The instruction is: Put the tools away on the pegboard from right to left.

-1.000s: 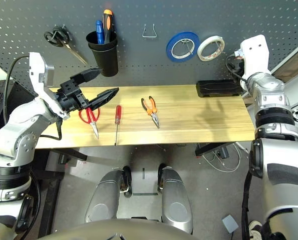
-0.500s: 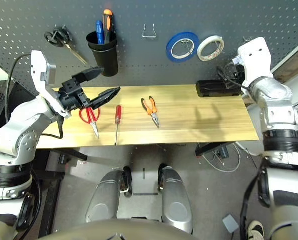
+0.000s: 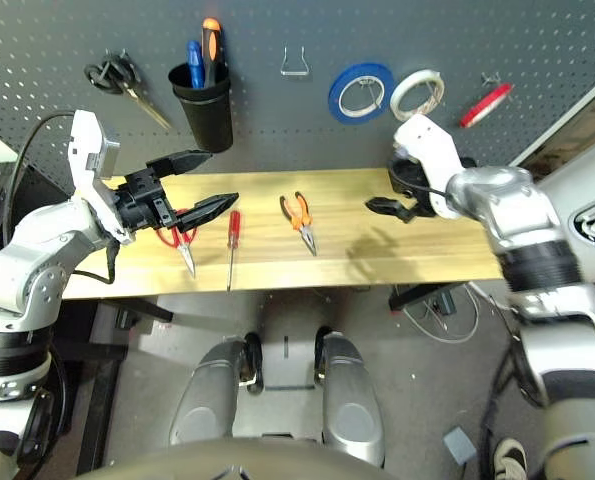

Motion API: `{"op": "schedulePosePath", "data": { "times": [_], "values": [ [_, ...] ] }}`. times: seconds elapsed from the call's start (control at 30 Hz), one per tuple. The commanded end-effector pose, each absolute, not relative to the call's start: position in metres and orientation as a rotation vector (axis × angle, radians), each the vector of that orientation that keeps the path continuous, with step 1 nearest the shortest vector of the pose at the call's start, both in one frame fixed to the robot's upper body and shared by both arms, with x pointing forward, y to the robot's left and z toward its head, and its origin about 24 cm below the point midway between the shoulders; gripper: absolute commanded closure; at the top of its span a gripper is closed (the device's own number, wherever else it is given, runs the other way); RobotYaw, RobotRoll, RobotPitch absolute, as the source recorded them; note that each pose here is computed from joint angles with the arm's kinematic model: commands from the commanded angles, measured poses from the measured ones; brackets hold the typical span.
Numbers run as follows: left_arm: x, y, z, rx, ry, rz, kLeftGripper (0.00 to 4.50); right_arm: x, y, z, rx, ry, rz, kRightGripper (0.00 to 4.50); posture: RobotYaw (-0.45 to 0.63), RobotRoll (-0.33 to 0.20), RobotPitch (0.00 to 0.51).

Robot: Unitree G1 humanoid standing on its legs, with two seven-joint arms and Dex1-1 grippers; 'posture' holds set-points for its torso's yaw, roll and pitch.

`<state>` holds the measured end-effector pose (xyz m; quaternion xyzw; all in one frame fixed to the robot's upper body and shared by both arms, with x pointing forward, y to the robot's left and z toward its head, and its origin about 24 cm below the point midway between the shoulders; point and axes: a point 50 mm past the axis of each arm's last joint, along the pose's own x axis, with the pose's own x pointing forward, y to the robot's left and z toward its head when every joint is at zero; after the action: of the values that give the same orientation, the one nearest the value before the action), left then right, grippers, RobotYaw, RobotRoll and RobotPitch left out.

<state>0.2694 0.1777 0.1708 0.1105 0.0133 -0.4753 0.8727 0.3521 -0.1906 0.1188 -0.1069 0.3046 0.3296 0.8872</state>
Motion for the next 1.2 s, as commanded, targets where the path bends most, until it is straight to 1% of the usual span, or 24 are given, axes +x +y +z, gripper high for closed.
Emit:
{"op": "schedulePosePath", "data": {
  "times": [0.03, 0.2, 0.23, 0.43, 0.6, 0.77, 0.9, 0.93, 1.1, 1.2],
  "values": [
    [0.268, 0.181, 0.16, 0.251, 0.084, -1.013, 0.0, 0.356, -0.188, 0.107, -0.217, 0.688, 0.631, 0.01, 0.03, 0.0, 0.206],
    [0.268, 0.185, 0.154, 0.26, 0.114, -1.008, 0.0, 0.366, -0.154, 0.083, -0.245, 0.729, 0.591, 0.01, 0.05, 0.0, 0.211],
    [0.269, 0.185, 0.154, 0.263, 0.121, -1.009, 0.0, 0.368, -0.147, 0.08, -0.231, 0.734, 0.588, 0.01, 0.05, 0.0, 0.228],
    [0.268, 0.185, 0.147, 0.276, 0.155, -1.026, 0.0, 0.373, -0.119, 0.066, -0.227, 0.766, 0.562, 0.01, 0.06, 0.0, 0.233],
    [0.264, 0.187, 0.139, 0.282, 0.194, -1.044, 0.0, 0.373, -0.105, 0.054, -0.256, 0.798, 0.524, 0.01, 0.06, 0.0, 0.237],
    [0.261, 0.187, 0.137, 0.268, 0.203, -1.047, 0.0, 0.37, -0.096, 0.044, -0.289, 0.823, 0.507, 0.01, 0.06, 0.0, 0.243],
    [0.259, 0.187, 0.138, 0.264, 0.203, -1.049, 0.0, 0.37, -0.085, 0.043, -0.28, 0.803, 0.491, 0.01, 0.06, 0.0, 0.253],
    [0.258, 0.187, 0.138, 0.257, 0.202, -1.045, 0.0, 0.371, -0.082, 0.043, -0.269, 0.797, 0.481, 0.01, 0.06, 0.0, 0.264],
    [0.253, 0.185, 0.138, 0.246, 0.206, -1.051, 0.0, 0.371, -0.075, 0.043, -0.254, 0.779, 0.451, 0.01, 0.08, 0.0, 0.262],
    [0.248, 0.183, 0.137, 0.246, 0.21, -1.059, 0.0, 0.371, -0.072, 0.042, -0.244, 0.771, 0.432, 0.01, 0.09, 0.0, 0.269]
  ]
}}
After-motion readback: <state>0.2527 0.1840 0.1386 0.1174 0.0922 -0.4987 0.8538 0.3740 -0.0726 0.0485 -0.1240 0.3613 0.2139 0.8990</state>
